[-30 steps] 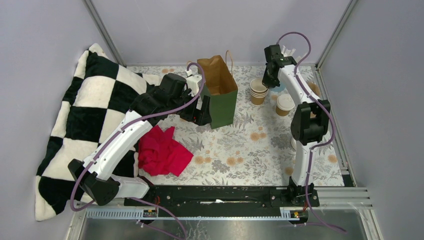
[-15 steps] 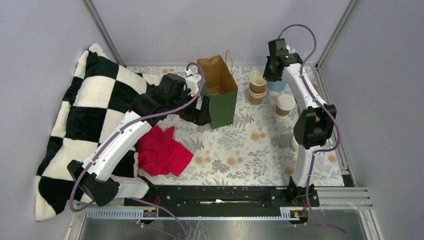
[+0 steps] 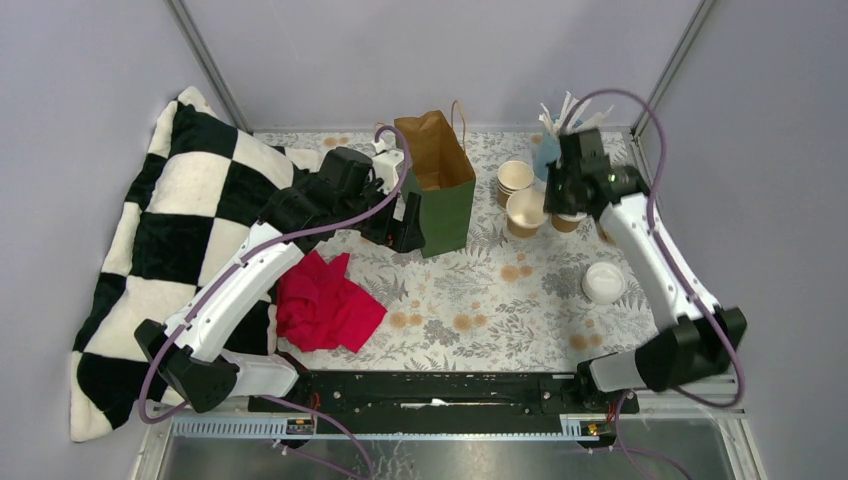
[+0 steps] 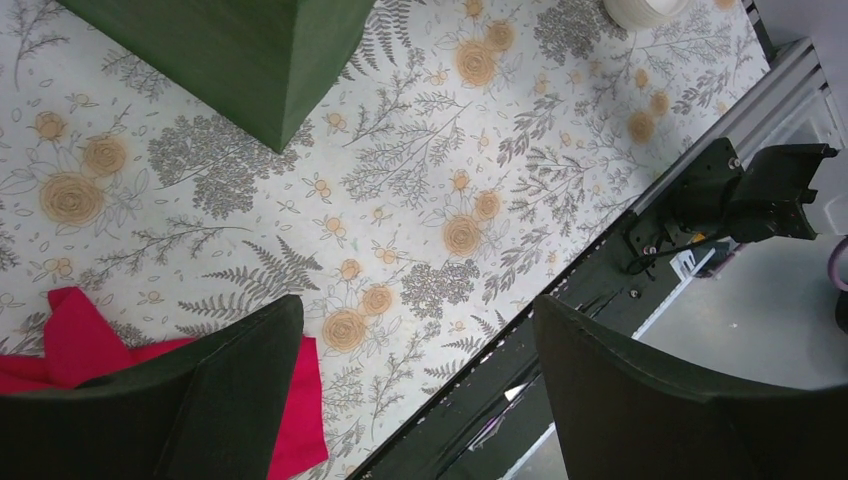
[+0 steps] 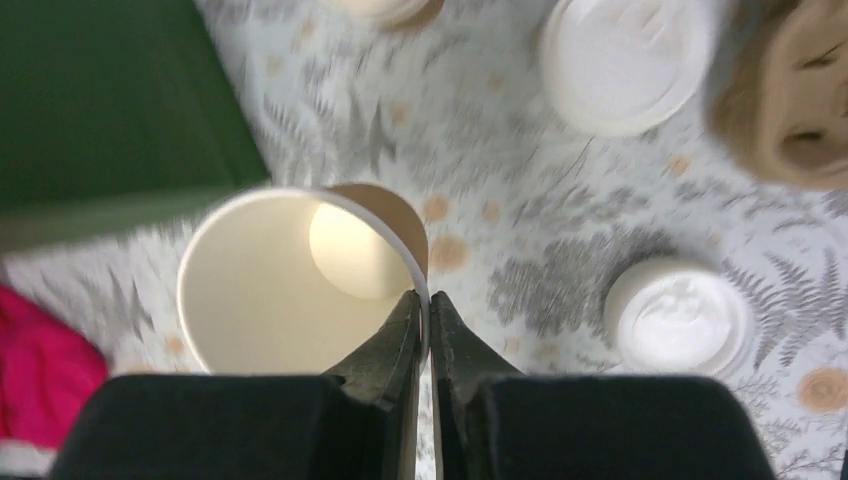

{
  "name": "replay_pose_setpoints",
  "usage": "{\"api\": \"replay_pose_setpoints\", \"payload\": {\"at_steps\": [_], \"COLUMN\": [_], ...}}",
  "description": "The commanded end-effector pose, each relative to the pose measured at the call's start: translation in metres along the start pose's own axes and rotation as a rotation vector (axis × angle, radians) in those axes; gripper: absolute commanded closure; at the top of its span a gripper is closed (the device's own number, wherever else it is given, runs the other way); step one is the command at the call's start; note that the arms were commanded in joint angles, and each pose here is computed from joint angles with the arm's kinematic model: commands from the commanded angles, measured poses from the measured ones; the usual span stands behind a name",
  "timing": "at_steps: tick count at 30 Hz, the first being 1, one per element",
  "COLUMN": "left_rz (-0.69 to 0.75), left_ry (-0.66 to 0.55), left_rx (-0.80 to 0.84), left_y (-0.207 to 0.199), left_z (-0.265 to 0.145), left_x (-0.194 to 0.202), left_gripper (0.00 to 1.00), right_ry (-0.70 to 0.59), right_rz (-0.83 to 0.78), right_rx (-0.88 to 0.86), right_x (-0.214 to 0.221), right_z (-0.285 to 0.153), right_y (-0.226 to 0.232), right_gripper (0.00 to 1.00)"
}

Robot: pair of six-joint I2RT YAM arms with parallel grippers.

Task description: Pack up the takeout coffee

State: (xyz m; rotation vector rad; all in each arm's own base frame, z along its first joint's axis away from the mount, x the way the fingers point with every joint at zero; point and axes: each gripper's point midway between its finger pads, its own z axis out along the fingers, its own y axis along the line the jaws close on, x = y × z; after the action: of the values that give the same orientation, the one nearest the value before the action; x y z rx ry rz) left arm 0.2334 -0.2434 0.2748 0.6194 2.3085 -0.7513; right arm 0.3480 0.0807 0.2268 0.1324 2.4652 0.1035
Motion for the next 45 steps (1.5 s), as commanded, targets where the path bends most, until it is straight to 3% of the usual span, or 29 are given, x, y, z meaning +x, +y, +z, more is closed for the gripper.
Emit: {"api": "replay_pose_setpoints", "payload": {"at_steps": [1, 5, 9, 14, 17, 25, 29, 37, 42, 45], "left_rz": [0.032, 0.042, 0.052, 0.064, 0.07, 0.081, 0.085, 0.089, 0.089, 0.093], "left_ry": [-0.041, -0.032, -0.032, -0.032, -0.034, -0.037, -0.037, -0.032, -0.026, -0.024], "left_rx": [0.058, 0.065, 0.072, 0.071, 0.065, 0.058, 0.052, 0.044, 0.045, 0.042], "left_y": [-0.017, -0.021, -0.025, -0.026, -0.026, -0.026, -0.024, -0.023, -0.023, -0.023], "left_z": [-0.001, 0.002, 0.001, 0.001, 0.0, -0.001, -0.002, -0.001, 0.0, 0.001], "left_x": [-0.011, -0.009, -0.009, -0.009, -0.009, -0.008, -0.008, -0.006, -0.005, -0.004], "left_gripper": [0.11, 0.11, 0.11, 0.11, 0.11, 0.11, 0.11, 0.11, 0.1, 0.1], "right_ry": [0.072, 0.069, 0.113, 0.084, 0.087, 0.123, 0.153, 0.051, -0.012, 0.022], "right_rz": [-0.117, -0.111, -0.135, -0.164, -0.169, -0.182, -0.191, -0.17, 0.014, 0.168], "right_rx": [-0.159, -0.254, -0.228, -0.207, -0.2, -0.179, -0.178, -0.136, -0.021, 0.027], "right_x": [0.077, 0.131, 0.17, 0.179, 0.182, 0.188, 0.192, 0.151, 0.1, 0.087], "right_z": [-0.006, -0.008, 0.005, 0.009, 0.012, 0.019, 0.022, -0.007, -0.016, -0.003], "right_y": [0.037, 0.069, 0.077, 0.082, 0.08, 0.08, 0.082, 0.076, 0.016, -0.031], "right_gripper": [1.0, 1.0, 1.0, 0.99, 0.92, 0.88, 0.81, 0.47, 0.41, 0.4]}}
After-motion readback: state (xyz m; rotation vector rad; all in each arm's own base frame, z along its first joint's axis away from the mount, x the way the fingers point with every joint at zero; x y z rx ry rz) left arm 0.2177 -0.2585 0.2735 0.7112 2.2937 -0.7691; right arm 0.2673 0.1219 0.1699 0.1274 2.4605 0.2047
